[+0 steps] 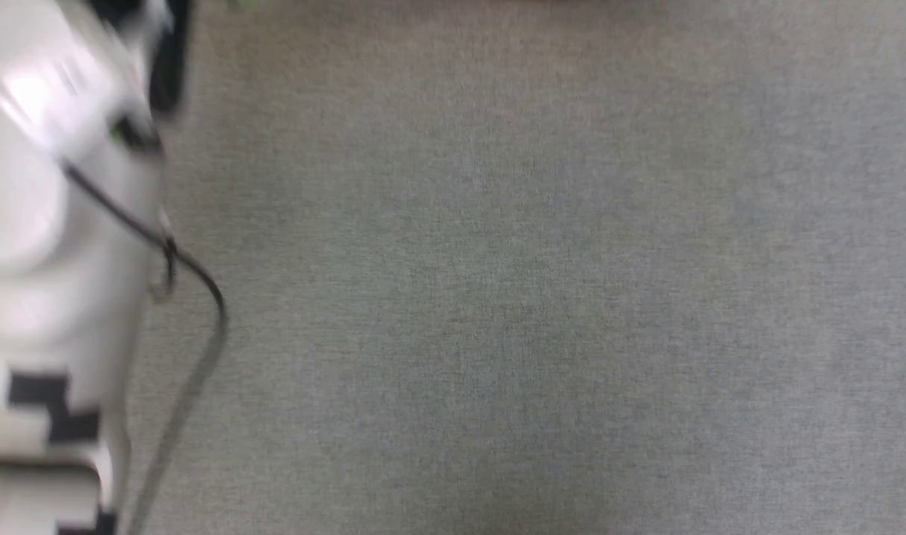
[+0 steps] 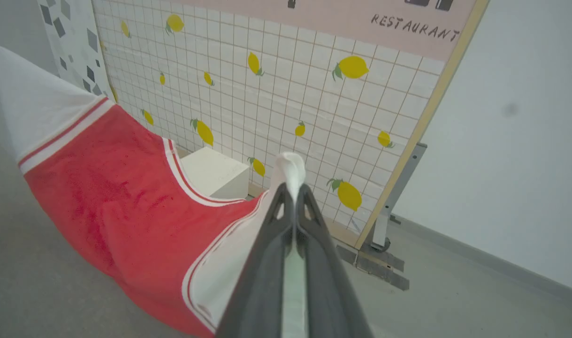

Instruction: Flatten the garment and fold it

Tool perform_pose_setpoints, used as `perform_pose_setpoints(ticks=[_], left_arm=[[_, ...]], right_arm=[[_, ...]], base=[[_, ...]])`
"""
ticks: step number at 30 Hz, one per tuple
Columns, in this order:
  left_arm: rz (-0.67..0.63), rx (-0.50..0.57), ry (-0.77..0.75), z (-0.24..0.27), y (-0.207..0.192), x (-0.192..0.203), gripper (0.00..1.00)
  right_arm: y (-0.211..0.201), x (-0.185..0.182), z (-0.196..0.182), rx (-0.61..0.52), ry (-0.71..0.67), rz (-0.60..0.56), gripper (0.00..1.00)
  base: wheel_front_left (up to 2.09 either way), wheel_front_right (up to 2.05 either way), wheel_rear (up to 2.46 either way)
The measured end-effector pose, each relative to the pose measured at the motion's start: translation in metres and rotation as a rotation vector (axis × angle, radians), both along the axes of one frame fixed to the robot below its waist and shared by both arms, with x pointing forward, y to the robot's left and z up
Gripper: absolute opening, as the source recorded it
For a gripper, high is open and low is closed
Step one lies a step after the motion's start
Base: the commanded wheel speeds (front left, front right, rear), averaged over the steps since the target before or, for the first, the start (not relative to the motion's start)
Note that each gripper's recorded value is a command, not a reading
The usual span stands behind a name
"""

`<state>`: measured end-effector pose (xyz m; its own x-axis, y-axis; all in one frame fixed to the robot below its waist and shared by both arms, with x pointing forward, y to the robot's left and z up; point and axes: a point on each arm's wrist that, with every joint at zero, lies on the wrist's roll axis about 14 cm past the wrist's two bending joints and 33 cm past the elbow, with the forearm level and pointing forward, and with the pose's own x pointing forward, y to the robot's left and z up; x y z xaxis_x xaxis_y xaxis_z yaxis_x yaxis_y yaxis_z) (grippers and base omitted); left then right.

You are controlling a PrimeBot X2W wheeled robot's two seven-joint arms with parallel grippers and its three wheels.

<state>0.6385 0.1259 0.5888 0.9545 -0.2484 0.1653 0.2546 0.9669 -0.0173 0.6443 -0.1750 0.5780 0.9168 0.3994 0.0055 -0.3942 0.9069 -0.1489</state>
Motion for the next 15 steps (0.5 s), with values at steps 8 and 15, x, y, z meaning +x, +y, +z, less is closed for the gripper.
perform_pose_setpoints(ticks=[8, 15], left_arm=[[-0.056, -0.028, 0.166, -0.048, -0.007, -0.109, 0.00], [-0.118, -0.020, 0.340, -0.086, -0.017, -0.199, 0.00]], right_arm=[[0.000, -0.091, -0.050, 0.097, 0.166, 0.013, 0.00], [-0.001, -0.167, -0.080, 0.170, 0.303, -0.019, 0.00]], base=[[0.00, 0.00, 0.00], [0.00, 0.00, 0.00]])
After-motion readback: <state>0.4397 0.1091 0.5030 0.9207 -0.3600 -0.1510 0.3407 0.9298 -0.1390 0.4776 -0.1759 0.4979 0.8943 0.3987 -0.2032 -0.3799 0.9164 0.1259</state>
